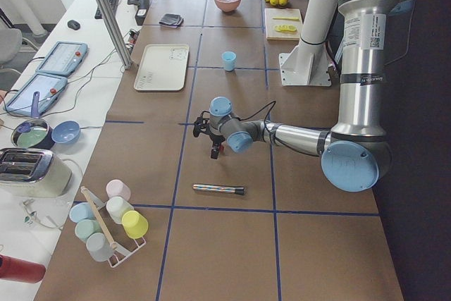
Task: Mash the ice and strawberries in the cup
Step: 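Lower the left gripper onto the red strawberry and grasp it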
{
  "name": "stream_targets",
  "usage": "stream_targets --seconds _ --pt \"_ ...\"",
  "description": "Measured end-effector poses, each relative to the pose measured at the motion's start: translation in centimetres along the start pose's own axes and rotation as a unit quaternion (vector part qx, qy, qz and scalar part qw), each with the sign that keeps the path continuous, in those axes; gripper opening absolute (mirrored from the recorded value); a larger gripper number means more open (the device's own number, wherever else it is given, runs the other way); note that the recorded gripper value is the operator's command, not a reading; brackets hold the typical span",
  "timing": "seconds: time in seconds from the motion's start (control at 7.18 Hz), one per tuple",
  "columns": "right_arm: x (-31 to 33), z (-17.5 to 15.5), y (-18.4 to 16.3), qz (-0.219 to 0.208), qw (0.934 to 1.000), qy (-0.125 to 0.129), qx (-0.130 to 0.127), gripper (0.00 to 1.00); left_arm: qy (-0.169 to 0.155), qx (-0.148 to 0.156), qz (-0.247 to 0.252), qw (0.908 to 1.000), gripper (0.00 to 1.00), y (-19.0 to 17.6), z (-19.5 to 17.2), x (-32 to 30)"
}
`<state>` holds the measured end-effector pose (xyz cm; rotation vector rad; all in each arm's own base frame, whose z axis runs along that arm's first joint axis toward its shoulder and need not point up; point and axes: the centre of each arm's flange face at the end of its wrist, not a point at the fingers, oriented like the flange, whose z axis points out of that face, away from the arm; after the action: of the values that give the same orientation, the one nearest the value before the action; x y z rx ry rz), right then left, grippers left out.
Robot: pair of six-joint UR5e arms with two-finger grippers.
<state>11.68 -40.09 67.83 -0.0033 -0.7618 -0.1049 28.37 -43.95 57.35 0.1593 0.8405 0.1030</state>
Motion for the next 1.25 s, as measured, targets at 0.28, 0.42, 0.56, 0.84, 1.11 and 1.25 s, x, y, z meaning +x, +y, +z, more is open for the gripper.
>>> stream_targets --seconds 0.28,0.42,0.56,0.84,1.11,1.25 --pt "0.1 0.1 0.2 0.001 1.0000 0.000 -0.001 1.00 0.002 -0.001 0.001 1.0000 0.10 0.1 0.0 0.2" --pt "0.1 0.1 0.2 0.001 1.0000 0.000 -0.001 1.00 0.002 -0.002 0.000 1.0000 0.04 0.2 -0.1 0.2" --pt "0.1 0.2 0.2 0.001 1.0000 0.000 -0.001 1.00 0.001 -0.002 0.000 1.0000 0.01 0.4 -0.2 0.1" --pt "0.1 0.1 0.2 0.002 1.0000 0.000 -0.001 1.00 0.006 0.002 0.004 1.0000 0.00 0.3 -0.9 0.7" --pt "0.0 0.1 0.2 0.001 1.0000 0.000 -0.001 1.00 0.012 0.007 0.007 0.9999 0.00 -0.1 -3.0 2.7" --pt "0.0 0.0 0.1 0.001 1.0000 0.000 0.000 1.00 0.010 0.006 0.005 0.9999 0.00 -0.6 -5.1 4.6"
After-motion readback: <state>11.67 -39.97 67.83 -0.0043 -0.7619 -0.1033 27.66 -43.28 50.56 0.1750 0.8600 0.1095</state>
